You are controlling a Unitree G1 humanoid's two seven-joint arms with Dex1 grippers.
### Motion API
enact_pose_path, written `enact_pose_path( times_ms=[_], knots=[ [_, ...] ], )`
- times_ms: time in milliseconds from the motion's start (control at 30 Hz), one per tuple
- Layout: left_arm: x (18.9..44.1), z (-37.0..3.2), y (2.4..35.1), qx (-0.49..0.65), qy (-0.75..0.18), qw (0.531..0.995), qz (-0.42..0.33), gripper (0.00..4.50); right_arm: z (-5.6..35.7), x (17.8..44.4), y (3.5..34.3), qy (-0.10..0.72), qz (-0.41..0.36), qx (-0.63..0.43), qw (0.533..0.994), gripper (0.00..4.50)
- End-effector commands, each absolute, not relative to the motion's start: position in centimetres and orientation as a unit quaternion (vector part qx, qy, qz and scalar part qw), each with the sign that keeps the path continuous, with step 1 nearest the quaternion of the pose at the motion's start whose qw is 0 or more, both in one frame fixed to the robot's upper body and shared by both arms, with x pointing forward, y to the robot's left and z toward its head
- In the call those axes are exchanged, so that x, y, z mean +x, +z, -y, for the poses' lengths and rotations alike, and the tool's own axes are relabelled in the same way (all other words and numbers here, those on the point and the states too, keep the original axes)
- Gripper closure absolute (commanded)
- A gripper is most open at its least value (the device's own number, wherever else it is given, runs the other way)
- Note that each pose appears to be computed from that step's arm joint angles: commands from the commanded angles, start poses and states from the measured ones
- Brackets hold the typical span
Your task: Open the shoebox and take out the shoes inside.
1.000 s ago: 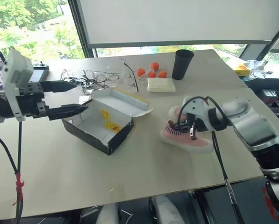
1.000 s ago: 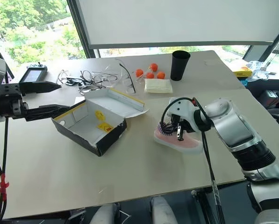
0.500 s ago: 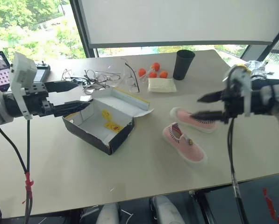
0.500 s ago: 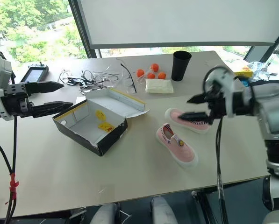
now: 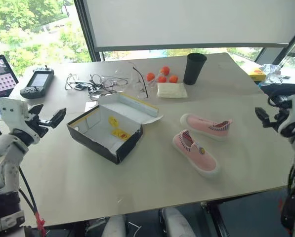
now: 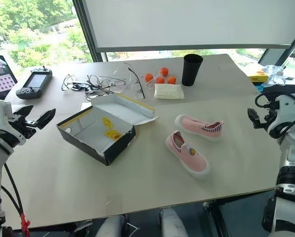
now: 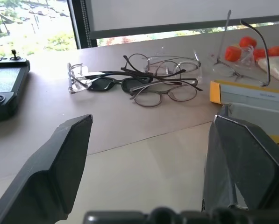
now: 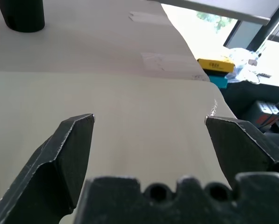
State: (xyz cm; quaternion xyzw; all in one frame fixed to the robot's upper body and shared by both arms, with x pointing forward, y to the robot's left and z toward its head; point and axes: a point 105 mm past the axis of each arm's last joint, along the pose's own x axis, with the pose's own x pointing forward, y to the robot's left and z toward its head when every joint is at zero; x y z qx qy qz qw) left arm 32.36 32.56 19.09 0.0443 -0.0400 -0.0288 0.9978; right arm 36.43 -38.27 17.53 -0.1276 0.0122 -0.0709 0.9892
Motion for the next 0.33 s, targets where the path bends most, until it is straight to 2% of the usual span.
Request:
enact_pose_path(
  times_ms=[33,200,333],
  knots=[
    [31.5,-33.2,17.8,0.091,0.039,0.994,0.051,0.00,37.6,35.6,17.4,-0.093,0.029,-0.144,0.985,0.02],
    [30.6,-31.6,14.4,0.064,0.054,0.996,0.044,0.00,34.7,35.7,12.6,-0.061,-0.011,-0.115,0.991,0.02],
    [30.2,-30.7,12.0,0.057,0.046,0.997,0.018,0.00,34.0,35.5,10.9,-0.062,-0.026,-0.098,0.993,0.02]
  ],
)
